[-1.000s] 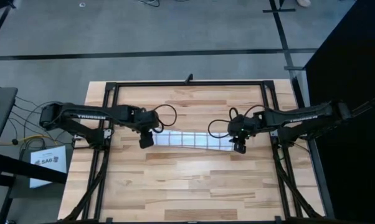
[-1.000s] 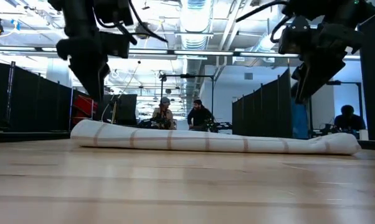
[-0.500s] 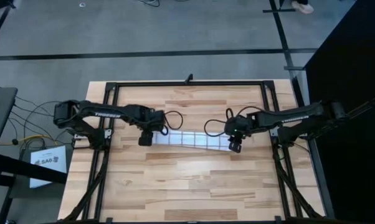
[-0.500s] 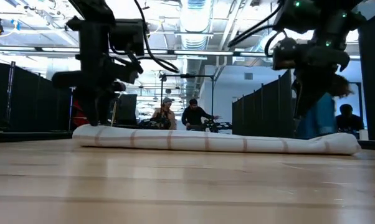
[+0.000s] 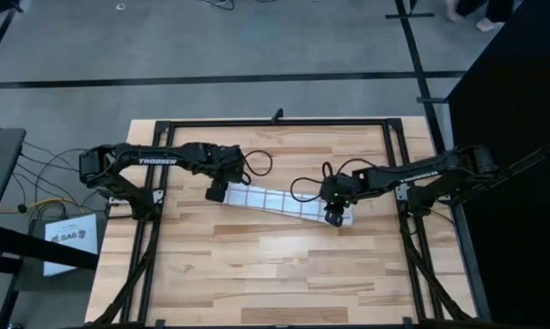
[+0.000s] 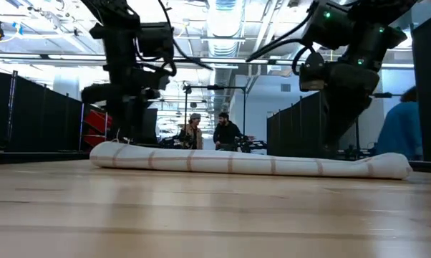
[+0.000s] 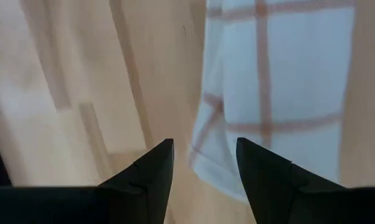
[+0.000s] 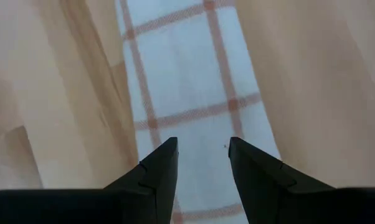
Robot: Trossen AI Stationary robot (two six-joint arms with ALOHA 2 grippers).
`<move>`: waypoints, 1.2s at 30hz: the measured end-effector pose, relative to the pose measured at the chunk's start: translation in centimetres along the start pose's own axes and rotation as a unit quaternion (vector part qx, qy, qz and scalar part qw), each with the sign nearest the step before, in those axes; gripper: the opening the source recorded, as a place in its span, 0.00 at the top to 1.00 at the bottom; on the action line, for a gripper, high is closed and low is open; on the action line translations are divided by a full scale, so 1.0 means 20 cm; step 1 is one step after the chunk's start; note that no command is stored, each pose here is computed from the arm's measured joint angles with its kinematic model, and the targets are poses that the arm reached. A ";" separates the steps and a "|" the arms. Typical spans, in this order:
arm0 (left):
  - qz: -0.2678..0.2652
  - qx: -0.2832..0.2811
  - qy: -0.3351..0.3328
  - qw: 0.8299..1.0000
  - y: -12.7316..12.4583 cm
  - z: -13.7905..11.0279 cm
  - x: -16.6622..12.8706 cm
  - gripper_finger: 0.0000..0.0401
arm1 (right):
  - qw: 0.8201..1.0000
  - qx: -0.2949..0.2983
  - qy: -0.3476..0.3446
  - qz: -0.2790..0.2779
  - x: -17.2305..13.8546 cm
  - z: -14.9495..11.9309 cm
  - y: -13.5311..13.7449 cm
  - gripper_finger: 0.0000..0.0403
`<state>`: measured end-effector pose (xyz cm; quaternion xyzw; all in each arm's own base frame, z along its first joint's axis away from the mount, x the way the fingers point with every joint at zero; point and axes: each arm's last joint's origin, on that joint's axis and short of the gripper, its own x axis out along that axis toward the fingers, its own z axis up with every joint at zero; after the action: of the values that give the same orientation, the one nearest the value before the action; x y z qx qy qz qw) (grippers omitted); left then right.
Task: Roll towel
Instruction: Fold the towel
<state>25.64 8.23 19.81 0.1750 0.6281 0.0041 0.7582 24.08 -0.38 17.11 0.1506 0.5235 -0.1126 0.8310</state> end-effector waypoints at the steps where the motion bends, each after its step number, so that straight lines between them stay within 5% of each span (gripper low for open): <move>1: 0.003 0.007 -0.005 1.000 0.00 0.01 0.01 0.60 | 1.000 0.001 -0.002 0.000 0.00 0.00 0.00 0.67; 10: -0.065 0.040 0.060 0.995 -0.03 -0.01 0.16 0.60 | 1.000 -0.002 0.005 0.015 0.00 0.00 0.00 0.67; 19: -0.121 -0.045 0.024 0.991 0.05 -0.05 0.19 0.62 | 0.999 -0.004 0.013 0.037 0.00 0.00 0.01 0.67; 29: -0.175 -0.098 0.006 0.980 0.12 -0.13 0.20 0.96 | 0.999 -0.020 0.019 0.044 0.00 -0.01 0.02 0.67; 36: -0.220 -0.140 -0.010 0.965 0.16 -0.18 0.20 1.00 | 0.998 -0.029 0.028 0.041 0.00 -0.02 0.02 0.67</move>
<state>23.66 13.14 16.39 -0.0749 0.6366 -0.0767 0.7637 23.86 0.07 17.02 0.1505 0.5430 -0.0587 0.8241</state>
